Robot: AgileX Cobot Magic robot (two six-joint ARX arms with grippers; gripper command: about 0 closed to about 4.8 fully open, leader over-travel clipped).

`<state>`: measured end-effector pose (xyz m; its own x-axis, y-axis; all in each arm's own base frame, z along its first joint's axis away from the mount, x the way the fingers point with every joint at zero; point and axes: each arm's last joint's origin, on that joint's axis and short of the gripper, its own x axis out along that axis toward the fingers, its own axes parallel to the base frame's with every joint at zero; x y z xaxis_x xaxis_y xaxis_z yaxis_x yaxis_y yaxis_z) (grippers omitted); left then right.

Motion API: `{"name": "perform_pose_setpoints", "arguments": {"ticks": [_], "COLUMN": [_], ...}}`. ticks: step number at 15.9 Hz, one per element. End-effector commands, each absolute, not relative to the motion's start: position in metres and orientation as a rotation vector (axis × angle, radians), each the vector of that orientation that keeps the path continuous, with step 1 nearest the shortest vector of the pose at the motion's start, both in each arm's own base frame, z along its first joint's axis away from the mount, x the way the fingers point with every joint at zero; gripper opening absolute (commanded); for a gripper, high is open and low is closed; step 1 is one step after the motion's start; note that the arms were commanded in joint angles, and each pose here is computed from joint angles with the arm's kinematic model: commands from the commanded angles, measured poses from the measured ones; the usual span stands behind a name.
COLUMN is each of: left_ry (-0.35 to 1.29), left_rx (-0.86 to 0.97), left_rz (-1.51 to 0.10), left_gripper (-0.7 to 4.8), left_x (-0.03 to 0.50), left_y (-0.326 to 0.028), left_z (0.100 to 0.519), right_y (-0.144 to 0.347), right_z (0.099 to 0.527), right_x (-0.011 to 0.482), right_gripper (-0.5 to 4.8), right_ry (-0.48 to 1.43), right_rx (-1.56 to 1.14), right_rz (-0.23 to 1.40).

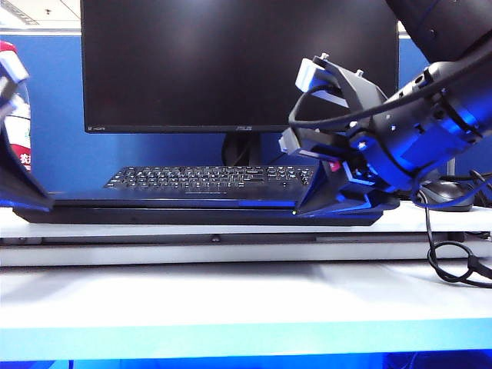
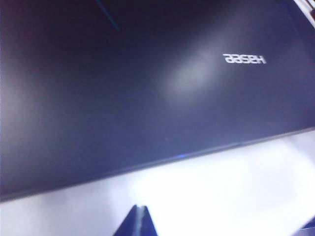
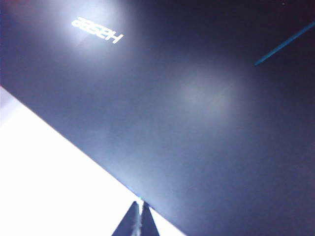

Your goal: Open the lid of the black laptop.

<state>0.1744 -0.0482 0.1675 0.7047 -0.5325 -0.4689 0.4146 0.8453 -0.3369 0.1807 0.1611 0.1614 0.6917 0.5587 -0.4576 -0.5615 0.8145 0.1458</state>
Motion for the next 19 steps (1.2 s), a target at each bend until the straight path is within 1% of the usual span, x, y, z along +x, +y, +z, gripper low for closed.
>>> {"name": "perform_pose_setpoints", "arguments": {"ticks": [1,2,7,10,19], "left_ry": [0.574,0.570,0.531,0.519,0.523], "left_rx": [-0.224,-0.232,-0.217,-0.206,-0.183], "left_rz": [-0.596,-0.625,-0.638,-0.592,-0.542], "left_gripper": [-0.04,-0.04,-0.03,-0.03,-0.03], "left_x": [0.1838,0.1871,0.1901,0.1913,0.1917], "left_y": [-0.0518,-0.0533,-0.0540,-0.0530,-0.0516], "left_z": [0.1617,0.1594,0.1610,0.1613,0.1599], "right_y": [0.1620,0.1620,0.1622,0.1630,0.1627], "right_z": [0.1616,0.1614,0.1583,0.1578,0.1576], "right_x": [0.1818,0.1818,0.1818,0.1809,0.1813], "right_gripper": [-0.01,-0.01,-0.01,-0.01,-0.01], "right_ry": [0.505,0.507,0.524,0.535,0.532], "right_rx": [-0.003,-0.004,-0.016,-0.012,-0.016], "right_rz": [0.628,0.628,0.627,0.656,0.648]}}
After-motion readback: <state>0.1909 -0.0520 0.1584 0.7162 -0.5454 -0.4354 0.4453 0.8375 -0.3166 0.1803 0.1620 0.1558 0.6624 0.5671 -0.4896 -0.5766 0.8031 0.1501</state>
